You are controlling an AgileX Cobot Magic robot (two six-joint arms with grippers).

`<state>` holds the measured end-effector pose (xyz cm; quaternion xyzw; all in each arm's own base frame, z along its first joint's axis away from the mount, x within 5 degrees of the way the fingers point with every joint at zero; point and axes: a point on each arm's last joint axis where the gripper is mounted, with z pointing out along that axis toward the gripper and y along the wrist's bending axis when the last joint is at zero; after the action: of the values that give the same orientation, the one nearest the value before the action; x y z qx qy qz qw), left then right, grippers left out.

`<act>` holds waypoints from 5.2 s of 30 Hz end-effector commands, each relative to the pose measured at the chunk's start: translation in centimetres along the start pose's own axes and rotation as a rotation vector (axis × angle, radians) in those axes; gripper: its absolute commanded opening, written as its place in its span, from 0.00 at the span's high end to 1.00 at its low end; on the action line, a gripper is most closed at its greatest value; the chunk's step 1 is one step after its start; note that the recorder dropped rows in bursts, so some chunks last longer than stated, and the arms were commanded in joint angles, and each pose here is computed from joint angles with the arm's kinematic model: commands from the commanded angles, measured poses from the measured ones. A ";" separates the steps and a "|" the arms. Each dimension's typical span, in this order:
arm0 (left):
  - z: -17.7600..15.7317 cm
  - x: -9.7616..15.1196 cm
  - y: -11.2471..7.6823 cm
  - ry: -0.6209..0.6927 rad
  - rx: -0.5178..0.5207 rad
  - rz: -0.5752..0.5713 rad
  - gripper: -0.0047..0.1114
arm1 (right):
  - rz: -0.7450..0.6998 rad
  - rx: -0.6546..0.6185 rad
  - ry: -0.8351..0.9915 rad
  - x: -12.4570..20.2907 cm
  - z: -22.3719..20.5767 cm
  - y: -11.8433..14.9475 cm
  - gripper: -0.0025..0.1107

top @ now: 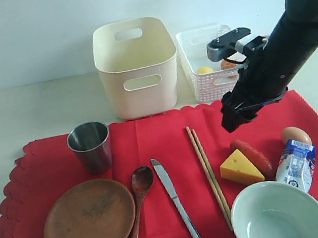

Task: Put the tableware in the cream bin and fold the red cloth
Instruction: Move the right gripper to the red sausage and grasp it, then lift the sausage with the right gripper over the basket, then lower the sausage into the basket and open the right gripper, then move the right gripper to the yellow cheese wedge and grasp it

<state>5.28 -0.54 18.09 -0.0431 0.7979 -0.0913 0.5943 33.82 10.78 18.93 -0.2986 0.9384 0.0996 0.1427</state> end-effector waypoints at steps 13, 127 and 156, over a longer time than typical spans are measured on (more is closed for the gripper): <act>0.0 0.0 0.0 -0.009 0.001 -0.002 0.96 | -0.069 -0.001 0.183 1.6 4.3 -1.0 0.66; 0.0 0.0 0.0 -0.009 0.001 -0.002 0.96 | -0.029 -0.096 0.068 1.9 -2.2 2.8 0.31; 0.0 0.0 0.0 -0.009 0.001 -0.002 0.96 | -0.083 -0.007 0.224 2.4 6.6 4.0 0.98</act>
<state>5.28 -0.54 18.09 -0.0431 0.7979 -0.0913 0.5943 30.98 14.42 12.60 -0.3470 0.9350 0.0636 0.0372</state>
